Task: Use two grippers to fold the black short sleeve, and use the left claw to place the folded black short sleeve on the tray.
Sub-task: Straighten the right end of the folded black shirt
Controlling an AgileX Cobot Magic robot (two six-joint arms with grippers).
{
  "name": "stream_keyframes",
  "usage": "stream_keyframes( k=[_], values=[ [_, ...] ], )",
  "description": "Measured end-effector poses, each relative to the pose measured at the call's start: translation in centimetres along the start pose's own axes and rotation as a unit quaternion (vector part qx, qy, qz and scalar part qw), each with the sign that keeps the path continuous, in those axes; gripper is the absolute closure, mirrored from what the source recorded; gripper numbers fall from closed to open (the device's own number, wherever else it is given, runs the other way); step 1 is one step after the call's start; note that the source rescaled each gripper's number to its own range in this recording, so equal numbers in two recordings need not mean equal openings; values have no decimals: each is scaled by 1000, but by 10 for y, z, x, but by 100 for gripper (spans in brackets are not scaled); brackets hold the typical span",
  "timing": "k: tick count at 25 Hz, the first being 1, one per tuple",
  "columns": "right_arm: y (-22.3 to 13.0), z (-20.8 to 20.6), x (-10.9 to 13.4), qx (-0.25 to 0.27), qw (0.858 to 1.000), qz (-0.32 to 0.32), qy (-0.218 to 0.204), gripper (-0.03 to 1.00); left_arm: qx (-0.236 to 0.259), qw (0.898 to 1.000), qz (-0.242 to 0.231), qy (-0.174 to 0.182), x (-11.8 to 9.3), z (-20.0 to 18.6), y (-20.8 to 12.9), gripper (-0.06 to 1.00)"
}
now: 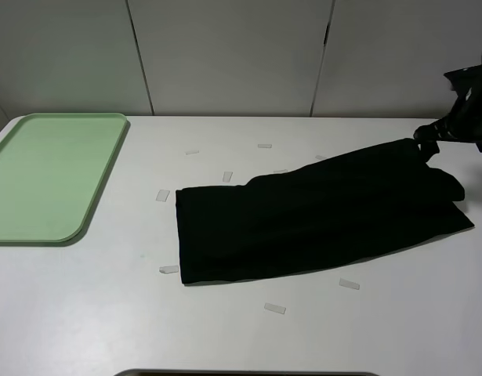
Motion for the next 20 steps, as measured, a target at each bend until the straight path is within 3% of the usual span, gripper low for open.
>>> stream_keyframes(
  k=[2, 8, 20],
  values=[
    [-5, 2, -4, -1, 999, 27, 34, -3, 0, 1000, 0, 0, 0, 0, 0, -6],
    [-17, 6, -3, 0, 993, 7, 115, -3, 0, 1000, 0, 0, 0, 0, 0, -6],
    [-39, 50, 13, 35, 986, -16, 162, -3, 0, 1000, 0, 0, 0, 0, 0, -6]
  ],
)
Point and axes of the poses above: a point on each arm's last joint axis where the gripper is mounted, z pointing out along that axis toward the gripper, x along the wrist's bending axis when the last joint is at zero, y = z × x, the point moved 10 cm from there along z, pointing out along that axis toward the gripper, and after that the axes turned 9 degrees about -z, right-handed, at the moved point
